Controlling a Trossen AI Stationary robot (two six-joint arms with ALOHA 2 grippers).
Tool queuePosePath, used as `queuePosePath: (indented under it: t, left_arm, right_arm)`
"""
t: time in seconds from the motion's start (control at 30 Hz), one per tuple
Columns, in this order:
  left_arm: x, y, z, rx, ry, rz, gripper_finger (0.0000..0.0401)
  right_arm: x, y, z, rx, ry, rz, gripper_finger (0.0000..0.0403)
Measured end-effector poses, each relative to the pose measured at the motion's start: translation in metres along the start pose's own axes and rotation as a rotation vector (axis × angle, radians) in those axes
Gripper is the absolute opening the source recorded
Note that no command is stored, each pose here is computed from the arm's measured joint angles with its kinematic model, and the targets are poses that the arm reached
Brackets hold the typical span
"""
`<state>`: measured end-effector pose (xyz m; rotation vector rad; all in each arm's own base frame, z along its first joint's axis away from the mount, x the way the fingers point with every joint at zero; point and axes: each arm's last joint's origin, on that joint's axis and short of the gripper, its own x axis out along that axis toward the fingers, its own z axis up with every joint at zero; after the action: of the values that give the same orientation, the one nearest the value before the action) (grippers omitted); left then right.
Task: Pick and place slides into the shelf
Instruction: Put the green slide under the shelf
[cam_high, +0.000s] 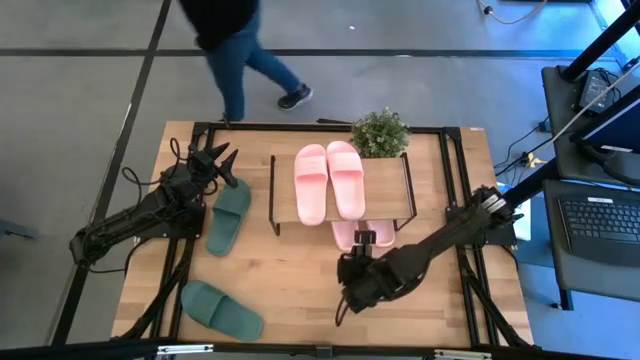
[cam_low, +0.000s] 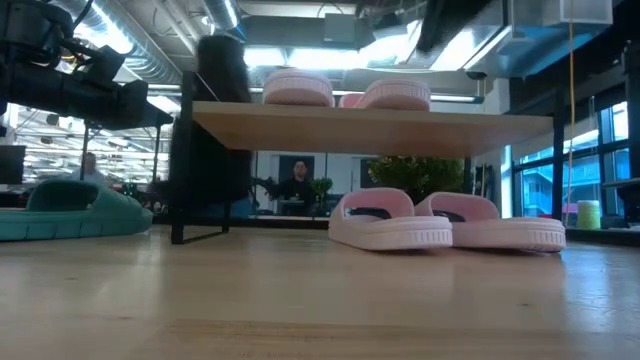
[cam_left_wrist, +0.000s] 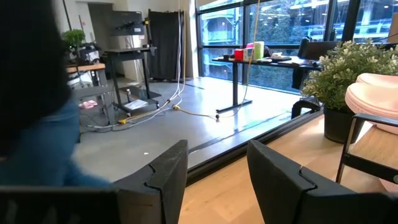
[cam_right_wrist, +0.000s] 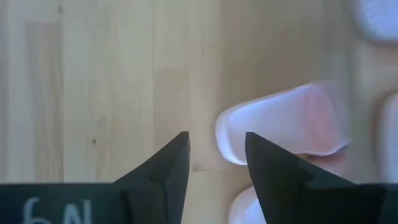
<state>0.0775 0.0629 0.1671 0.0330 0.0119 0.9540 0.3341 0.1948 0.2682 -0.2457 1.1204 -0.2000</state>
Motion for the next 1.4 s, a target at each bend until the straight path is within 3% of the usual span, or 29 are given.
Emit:
queuePosePath:
  t: [0.3,0.53,0.67,0.8,0.97,1.17,1.4]
  left_arm:
    - [0.000,0.000,0.000,-0.001,0.000,0.000,0.0159]
    - [0.000,0.000,0.000,-0.001,0.000,0.000,0.0159]
    - [0.000,0.000,0.000,-0.004,0.000,0.000,0.0159]
    - [0.000,0.000,0.000,-0.004,0.000,0.000,0.0159]
    - [0.000,0.000,0.000,-0.007,0.000,0.000,0.0159]
    - [0.000,0.000,0.000,-0.006,0.000,0.000,0.0159]
    - [0.000,0.000,0.000,-0.006,0.000,0.000,0.0159]
  right_arm:
    - [-0.061,-0.063,0.004,-0.006,-0.193,0.051,0.0157]
    - [-0.097,-0.124,-0.029,0.053,-0.418,0.073,0.0157]
    - [-0.093,-0.154,-0.051,0.060,-0.607,0.126,0.0157]
    - [-0.074,-0.177,-0.071,0.021,-0.758,0.037,0.0157]
    - [-0.054,-0.200,-0.101,0.009,-0.774,-0.076,0.0157]
    - [-0.054,-0.213,-0.143,0.134,-0.846,0.023,0.0157]
    - [-0.061,-0.217,-0.173,0.200,-0.948,-0.021,0.0157]
